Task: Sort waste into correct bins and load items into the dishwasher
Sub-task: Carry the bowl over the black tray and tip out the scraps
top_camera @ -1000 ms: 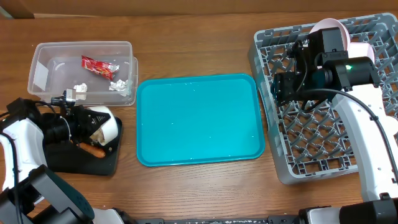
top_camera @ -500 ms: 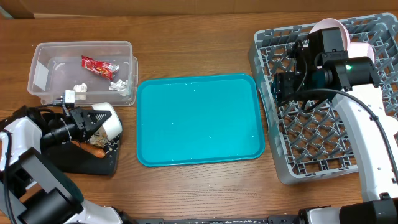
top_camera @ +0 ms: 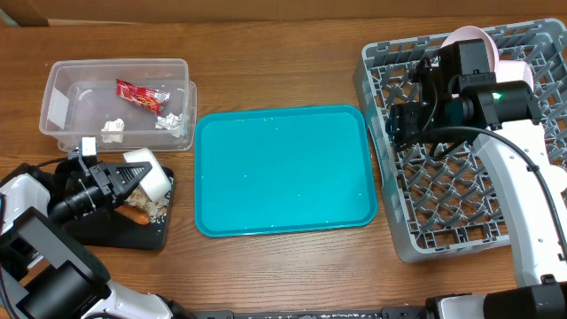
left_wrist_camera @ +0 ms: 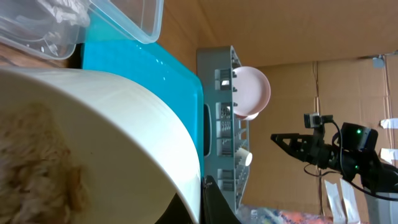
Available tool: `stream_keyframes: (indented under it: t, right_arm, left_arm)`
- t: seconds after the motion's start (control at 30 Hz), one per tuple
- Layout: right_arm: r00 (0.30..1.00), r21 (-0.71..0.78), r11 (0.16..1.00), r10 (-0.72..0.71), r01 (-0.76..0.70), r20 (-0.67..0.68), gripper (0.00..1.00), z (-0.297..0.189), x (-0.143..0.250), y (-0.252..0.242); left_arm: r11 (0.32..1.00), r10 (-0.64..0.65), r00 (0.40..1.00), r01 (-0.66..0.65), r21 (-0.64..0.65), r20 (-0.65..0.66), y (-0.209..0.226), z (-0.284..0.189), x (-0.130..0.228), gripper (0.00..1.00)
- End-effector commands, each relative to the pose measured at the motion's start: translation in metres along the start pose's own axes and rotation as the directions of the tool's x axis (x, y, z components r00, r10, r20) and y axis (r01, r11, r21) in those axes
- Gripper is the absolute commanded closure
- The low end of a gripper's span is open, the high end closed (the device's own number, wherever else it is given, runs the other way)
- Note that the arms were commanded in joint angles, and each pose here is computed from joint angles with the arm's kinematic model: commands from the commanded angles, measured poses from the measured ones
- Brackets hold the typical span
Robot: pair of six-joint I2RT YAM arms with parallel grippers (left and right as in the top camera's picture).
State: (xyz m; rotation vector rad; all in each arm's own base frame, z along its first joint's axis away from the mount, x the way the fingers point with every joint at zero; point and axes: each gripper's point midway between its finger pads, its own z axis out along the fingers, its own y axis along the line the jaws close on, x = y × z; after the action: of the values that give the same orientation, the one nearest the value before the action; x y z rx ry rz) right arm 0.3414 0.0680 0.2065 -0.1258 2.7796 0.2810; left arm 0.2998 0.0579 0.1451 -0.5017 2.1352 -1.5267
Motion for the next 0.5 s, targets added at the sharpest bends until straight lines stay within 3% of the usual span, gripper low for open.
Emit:
stream_keyframes:
  t: [0.0, 0.03, 0.1, 0.2, 0.27, 0.37, 0.4, 0.47]
  right_arm:
    - [1.0, 0.002, 1.0, -0.006, 0.006, 0.009, 0.28, -0.002, -0.002, 0.0]
    - [1.0, 0.002, 1.0, -0.006, 0.006, 0.009, 0.28, -0.002, -0.002, 0.0]
    - [1.0, 0.001, 1.0, -0.006, 0.006, 0.01, 0.28, -0.002, -0.003, 0.0]
    - [1.0, 0.001, 1.0, -0.007, 0.007, 0.012, 0.28, -0.002, -0.003, 0.0]
    - [1.0, 0.001, 1.0, -0.007, 0.007, 0.012, 0.28, -0.002, -0.003, 0.0]
    - [1.0, 0.001, 1.0, -0.007, 0.007, 0.011, 0.28, -0.002, -0.003, 0.0]
    - [1.0, 0.001, 1.0, -0.007, 0.007, 0.011, 0.28, -0.002, -0.003, 0.0]
    - [1.0, 0.001, 1.0, -0.007, 0.007, 0.012, 0.28, -0.002, -0.003, 0.0]
  left_arm:
    - [0.999, 0.018, 0.999, -0.019, 0.033, 0.027, -0.003, -0.002, -0.004, 0.96]
    - [0.999, -0.003, 1.0, 0.002, 0.043, 0.025, -0.006, -0.002, -0.002, 0.96]
    - [0.995, 0.078, 0.996, -0.08, 0.053, 0.039, -0.008, -0.003, -0.003, 0.96]
    - [1.0, -0.005, 0.999, 0.005, -0.004, 0.052, 0.012, -0.007, -0.013, 0.96]
    - [0.989, -0.146, 0.987, 0.148, -0.023, 0.073, 0.023, -0.013, -0.018, 0.96]
    - [0.991, -0.136, 0.986, 0.134, 0.024, 0.099, 0.016, -0.017, -0.02, 0.96]
    - [0.996, -0.08, 0.992, 0.077, 0.038, 0.1, 0.011, -0.017, -0.018, 0.96]
    - [0.993, -0.113, 0.989, 0.112, 0.026, 0.09, 0.013, -0.017, -0.016, 0.96]
